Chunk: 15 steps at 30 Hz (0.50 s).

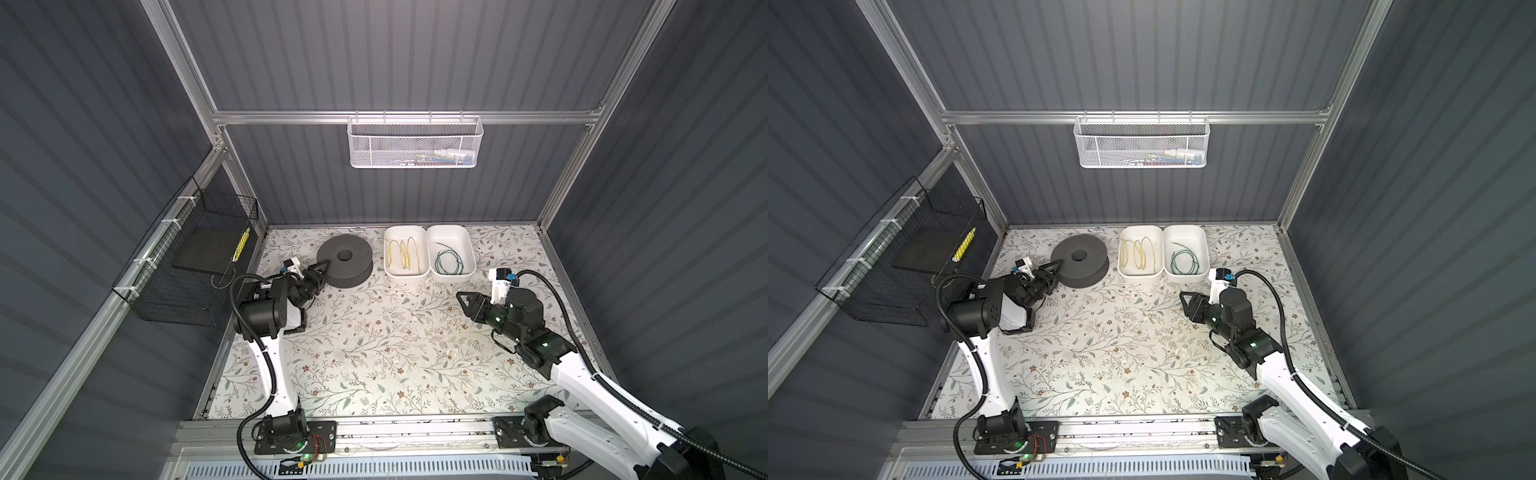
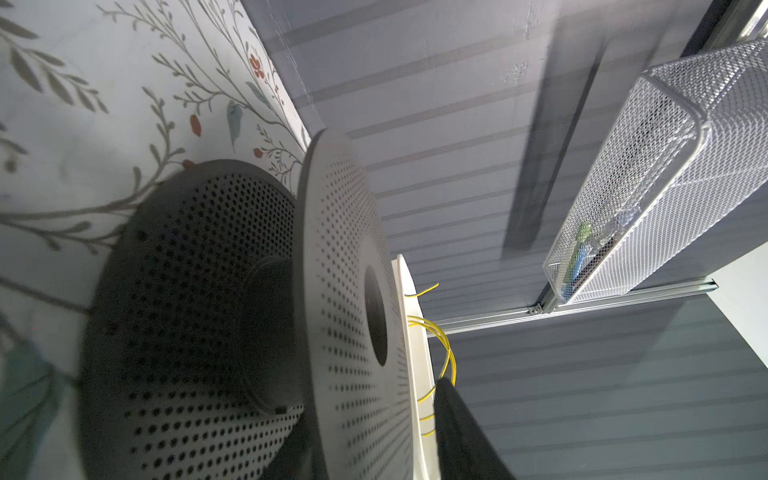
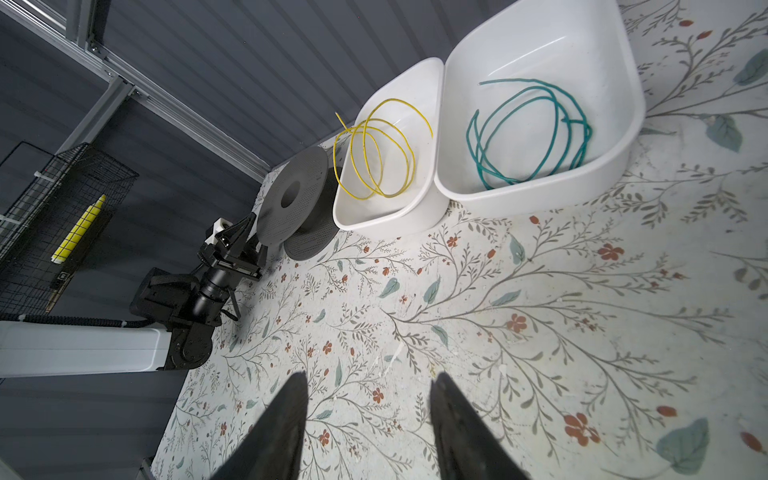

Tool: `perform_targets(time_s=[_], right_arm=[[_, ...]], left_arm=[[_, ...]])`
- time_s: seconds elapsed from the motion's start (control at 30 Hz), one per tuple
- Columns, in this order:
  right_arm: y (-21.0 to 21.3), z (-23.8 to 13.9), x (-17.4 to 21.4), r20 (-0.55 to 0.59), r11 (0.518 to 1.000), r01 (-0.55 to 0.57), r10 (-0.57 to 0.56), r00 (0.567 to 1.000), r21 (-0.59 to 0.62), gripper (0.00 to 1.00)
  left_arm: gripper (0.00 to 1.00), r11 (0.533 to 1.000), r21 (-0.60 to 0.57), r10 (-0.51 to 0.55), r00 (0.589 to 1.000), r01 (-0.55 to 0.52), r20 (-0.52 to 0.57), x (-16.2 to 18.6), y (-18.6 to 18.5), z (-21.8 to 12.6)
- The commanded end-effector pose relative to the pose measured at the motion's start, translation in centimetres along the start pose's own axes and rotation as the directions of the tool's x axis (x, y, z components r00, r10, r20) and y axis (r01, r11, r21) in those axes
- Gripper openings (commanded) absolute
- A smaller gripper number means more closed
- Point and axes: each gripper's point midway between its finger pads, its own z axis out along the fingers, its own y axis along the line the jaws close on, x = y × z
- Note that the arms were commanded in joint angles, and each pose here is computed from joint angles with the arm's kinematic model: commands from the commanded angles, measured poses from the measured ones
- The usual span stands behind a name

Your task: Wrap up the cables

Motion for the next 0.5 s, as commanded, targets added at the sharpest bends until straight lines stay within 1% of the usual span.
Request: perform_targets(time_s=[0.0, 0.03, 0.13, 0.2, 0.37, 0.47], right_arm=[[0.5, -0.3, -0.8, 0.009, 1.0, 0.017, -0.017, 1.0, -0.002, 0.5], [0.5, -0.3, -0.8, 0.01, 1.0, 0.018, -0.018, 1.0, -0.001, 0.5], [0.5, -0.5, -0.9, 0.013, 1.0, 0.024, -0.024, 1.0, 0.003, 0.5], [0.4, -0.7, -0.9, 0.016, 1.0, 0.027, -0.027, 1.0, 0.008, 0.5], [0.4, -1.0, -1.0, 0.022, 1.0, 0.025, -0.025, 0.999, 0.003, 0.5], [0.6, -1.1, -1.2, 0.027, 1.0, 0.024, -0.024, 0.999, 0.0, 0.5]], left_arm=[[0.35, 1.0, -0.011, 0.005, 1.0, -0.006, -0.028, 0.5, 1.0, 0.4], [0.31, 1.0, -0.016, 0.002, 0.999, -0.003, -0.036, 0.7, 1.3, 0.5], [0.16, 1.0, -0.005, -0.001, 0.999, 0.001, -0.033, 0.6, 1.2, 0.6], [0.09, 1.0, -0.003, 0.002, 1.0, -0.002, -0.027, 0.5, 0.8, 0.5], [0.0, 1.0, 0.018, 0.025, 1.0, -0.025, -0.004, -0.1, -1.6, 0.1], [0.0, 0.999, 0.034, 0.036, 0.999, -0.037, 0.009, -0.5, -3.5, -0.3]])
